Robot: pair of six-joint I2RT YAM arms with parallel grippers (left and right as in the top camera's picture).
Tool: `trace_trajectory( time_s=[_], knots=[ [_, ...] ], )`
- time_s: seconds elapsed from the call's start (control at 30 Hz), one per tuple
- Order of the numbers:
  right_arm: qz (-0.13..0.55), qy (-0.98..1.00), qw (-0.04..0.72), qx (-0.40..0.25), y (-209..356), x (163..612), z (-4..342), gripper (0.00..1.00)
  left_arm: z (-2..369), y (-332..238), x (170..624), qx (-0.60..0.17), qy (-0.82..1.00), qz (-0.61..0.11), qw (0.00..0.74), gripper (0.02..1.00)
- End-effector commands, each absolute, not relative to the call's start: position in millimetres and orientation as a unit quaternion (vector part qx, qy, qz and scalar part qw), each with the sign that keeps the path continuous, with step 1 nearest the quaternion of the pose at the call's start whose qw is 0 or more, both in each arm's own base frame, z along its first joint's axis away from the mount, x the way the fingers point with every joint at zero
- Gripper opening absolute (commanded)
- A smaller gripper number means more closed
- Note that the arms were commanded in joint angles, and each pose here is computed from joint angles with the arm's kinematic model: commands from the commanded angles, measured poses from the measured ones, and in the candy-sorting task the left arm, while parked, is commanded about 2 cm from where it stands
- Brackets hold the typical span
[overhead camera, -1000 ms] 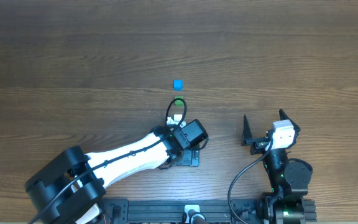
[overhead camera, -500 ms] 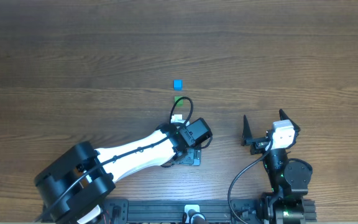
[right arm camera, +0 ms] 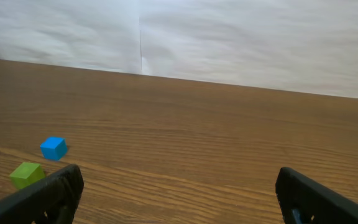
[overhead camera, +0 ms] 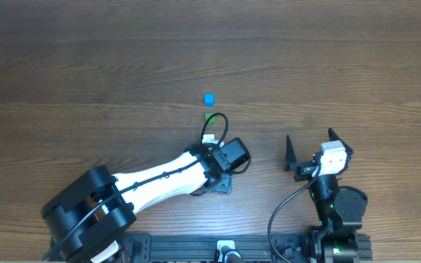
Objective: Stack Cubes
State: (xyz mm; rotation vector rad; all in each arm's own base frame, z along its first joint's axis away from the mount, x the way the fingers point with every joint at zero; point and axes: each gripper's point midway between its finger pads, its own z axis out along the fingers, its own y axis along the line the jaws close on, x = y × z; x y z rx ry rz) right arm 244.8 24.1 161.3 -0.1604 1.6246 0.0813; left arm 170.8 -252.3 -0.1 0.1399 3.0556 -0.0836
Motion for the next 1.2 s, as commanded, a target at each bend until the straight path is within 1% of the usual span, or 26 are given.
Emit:
trace_trajectory(
  time_s=[0.03,0.2,0.4,0.53,0.77,0.9,1.07,1.1,1.13,1.17,1.2],
  knots=[
    [0.035,0.725,0.684,-0.071,23.4,244.6,159.8,0.993,2.6,-256.6,174.2,0.05,0.997,-0.027,0.047,0.592],
    [0.035,0.725,0.684,-0.071,23.4,244.6,159.8,0.993,2.4,-255.5,172.9,0.05,0.997,-0.025,0.044,0.544],
    [0.035,0.725,0.684,-0.071,23.4,244.6,159.6,0.991,2.4,-255.5,172.8,0.05,0.997,-0.025,0.044,0.426],
    [0.035,0.725,0.684,-0.071,23.4,244.6,159.8,0.991,2.4,-255.6,172.7,0.05,0.997,-0.025,0.044,0.369],
    [0.035,0.725,0.684,-0.071,23.4,244.6,159.6,0.991,2.4,-256.2,171.8,0.05,0.998,-0.027,0.041,0.318],
    [0.035,0.725,0.684,-0.071,23.4,244.6,159.8,0.993,2.4,-256.2,171.7,0.05,0.998,-0.027,0.041,0.237],
    [0.035,0.725,0.684,-0.071,23.4,244.6,159.6,0.993,2.4,-257.1,170.8,0.05,0.998,-0.03,0.038,0.194],
    [0.035,0.725,0.684,-0.071,23.4,244.6,159.6,0.993,2.4,-257.1,170.7,0.049,0.998,-0.03,0.038,0.176],
    [0.035,0.725,0.684,-0.071,23.4,244.6,159.8,0.993,2.4,-257.1,170.7,0.047,0.998,-0.03,0.038,0.121],
    [0.035,0.725,0.684,-0.071,23.4,244.6,159.8,0.991,2.5,-257.3,170.8,0.047,0.998,-0.03,0.038,0.117],
    [0.035,0.725,0.684,-0.071,23.4,244.6,159.6,0.991,3.4,-258.6,170.9,0.046,0.998,-0.033,0.038,0.093]
  ],
)
